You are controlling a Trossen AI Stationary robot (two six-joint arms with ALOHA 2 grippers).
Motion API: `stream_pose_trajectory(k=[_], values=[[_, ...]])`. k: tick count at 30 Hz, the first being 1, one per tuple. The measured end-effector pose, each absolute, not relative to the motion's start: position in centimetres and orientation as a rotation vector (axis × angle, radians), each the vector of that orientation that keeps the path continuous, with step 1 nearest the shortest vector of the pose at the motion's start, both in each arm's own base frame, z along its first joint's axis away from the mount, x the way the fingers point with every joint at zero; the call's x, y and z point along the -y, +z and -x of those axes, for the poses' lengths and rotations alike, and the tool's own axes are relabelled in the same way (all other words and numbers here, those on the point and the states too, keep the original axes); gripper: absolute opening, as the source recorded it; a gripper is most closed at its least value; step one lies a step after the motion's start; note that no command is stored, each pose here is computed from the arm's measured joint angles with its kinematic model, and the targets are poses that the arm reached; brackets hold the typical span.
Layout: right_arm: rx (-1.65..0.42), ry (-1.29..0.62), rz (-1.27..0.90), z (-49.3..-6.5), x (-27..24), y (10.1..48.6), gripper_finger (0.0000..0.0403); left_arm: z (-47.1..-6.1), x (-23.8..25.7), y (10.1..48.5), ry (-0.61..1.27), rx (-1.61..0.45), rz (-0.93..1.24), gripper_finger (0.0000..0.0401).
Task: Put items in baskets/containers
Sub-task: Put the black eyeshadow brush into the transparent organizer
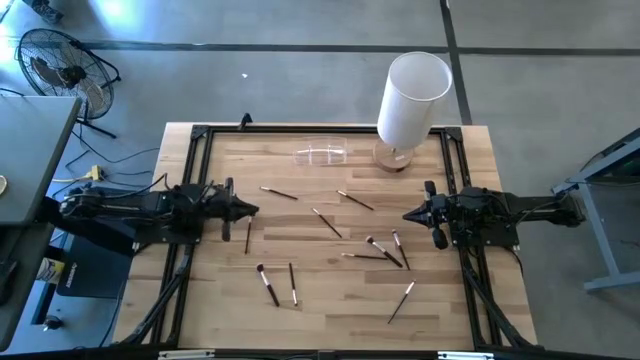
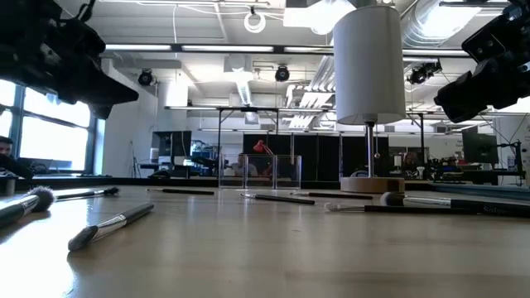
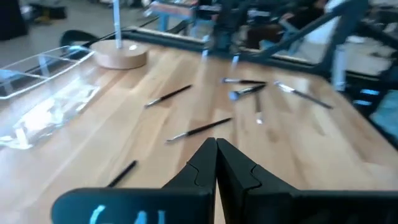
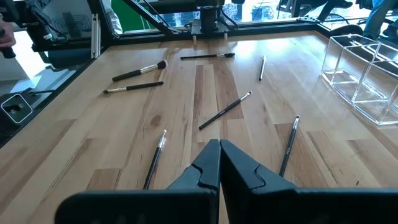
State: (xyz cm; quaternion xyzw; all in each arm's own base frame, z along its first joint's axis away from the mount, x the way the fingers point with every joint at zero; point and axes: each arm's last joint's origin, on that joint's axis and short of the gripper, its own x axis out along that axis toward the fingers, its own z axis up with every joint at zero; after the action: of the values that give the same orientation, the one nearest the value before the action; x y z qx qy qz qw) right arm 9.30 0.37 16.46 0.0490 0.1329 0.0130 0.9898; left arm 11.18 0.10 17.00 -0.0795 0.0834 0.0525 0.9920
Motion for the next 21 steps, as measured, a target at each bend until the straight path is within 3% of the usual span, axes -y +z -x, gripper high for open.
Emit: stream_pose_trajectory(k=[11, 21], values=[[-0.267, 0.026, -0.098, -9.3, -0.4, 16.5, 0.0000, -15.0, -0.6, 20.2, 0.328, -0.325, 0.108, 0.0001], [-0.265, 0.026, -0.098, -9.3, -0.4, 16.5, 0.0001, -19.5, -0.5, 23.0, 0.334, -0.386, 0.104, 0.0001]])
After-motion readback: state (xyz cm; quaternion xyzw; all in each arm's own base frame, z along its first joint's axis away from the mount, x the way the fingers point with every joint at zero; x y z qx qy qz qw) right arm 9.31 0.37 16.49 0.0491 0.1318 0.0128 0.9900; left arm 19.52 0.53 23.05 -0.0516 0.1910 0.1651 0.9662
